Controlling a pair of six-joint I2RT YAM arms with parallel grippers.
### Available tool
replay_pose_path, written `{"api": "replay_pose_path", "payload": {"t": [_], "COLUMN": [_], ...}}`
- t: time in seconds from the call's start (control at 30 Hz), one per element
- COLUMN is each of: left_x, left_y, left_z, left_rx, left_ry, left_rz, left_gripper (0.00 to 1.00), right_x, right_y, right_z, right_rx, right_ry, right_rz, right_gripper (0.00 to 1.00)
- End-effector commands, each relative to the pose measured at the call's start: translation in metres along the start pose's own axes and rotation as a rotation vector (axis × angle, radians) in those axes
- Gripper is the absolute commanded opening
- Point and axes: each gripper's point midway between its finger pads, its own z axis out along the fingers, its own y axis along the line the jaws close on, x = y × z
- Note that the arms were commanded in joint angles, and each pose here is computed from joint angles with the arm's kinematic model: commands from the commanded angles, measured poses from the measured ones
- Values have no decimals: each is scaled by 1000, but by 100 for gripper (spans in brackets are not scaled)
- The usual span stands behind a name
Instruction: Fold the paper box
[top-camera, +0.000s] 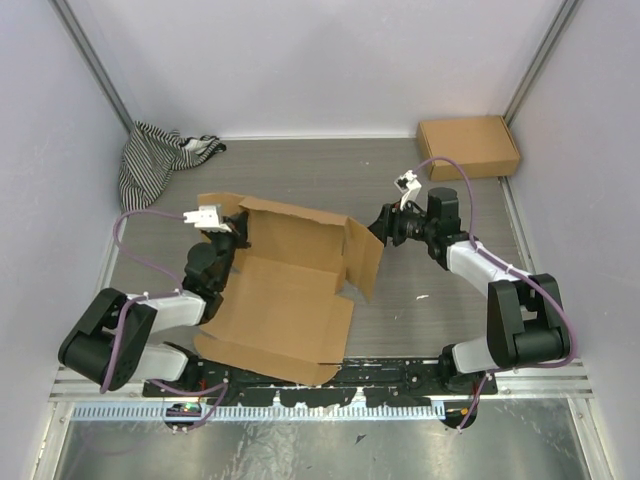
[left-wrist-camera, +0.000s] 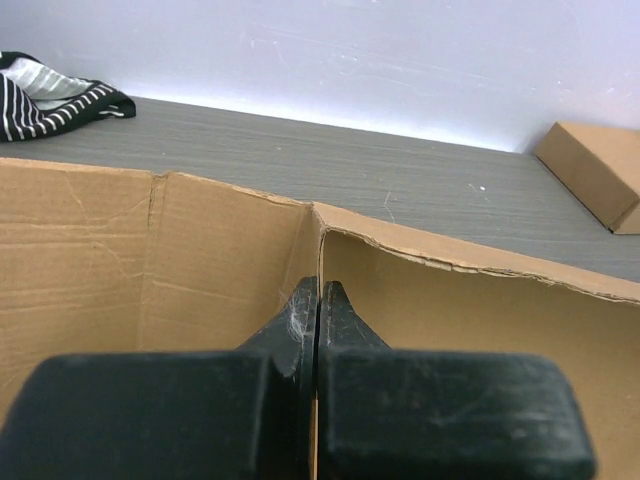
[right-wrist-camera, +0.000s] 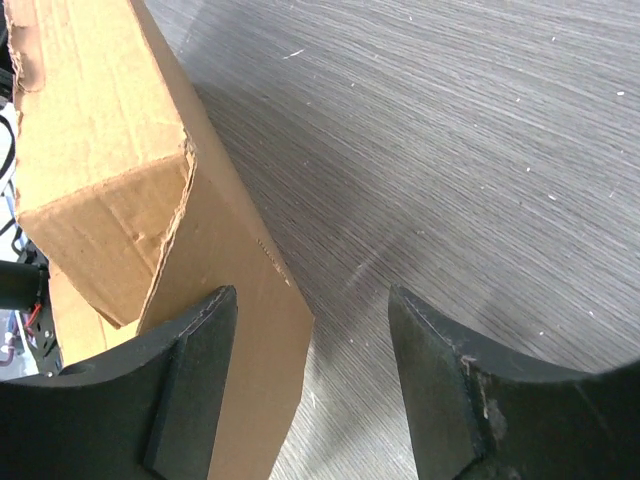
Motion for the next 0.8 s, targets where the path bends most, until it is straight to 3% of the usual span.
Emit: {"api": "replay_pose_path", "payload": {"t": [0.0, 0.2, 0.4, 0.77], "left_x": [-15, -7, -14, -32], "left_y": [0, 10, 10, -9], "left_z": [-9, -14, -13, 33], "left_rx": [15, -24, -34, -40], "left_ry": [-87, -74, -91, -92], "left_rz": [-38, -47, -62, -89], "left_gripper": [0, 0, 0, 0], "right_x": [-17, -1, 6, -9], "right_y": [21, 37, 47, 56], "right_z": [-3, 4, -2, -3], "right_rx": [-85, -151, -94, -106], "right_ry": [-61, -3, -14, -30], "right_rz": [-93, -104, -113, -163], "right_gripper": [67, 70, 72, 73]}}
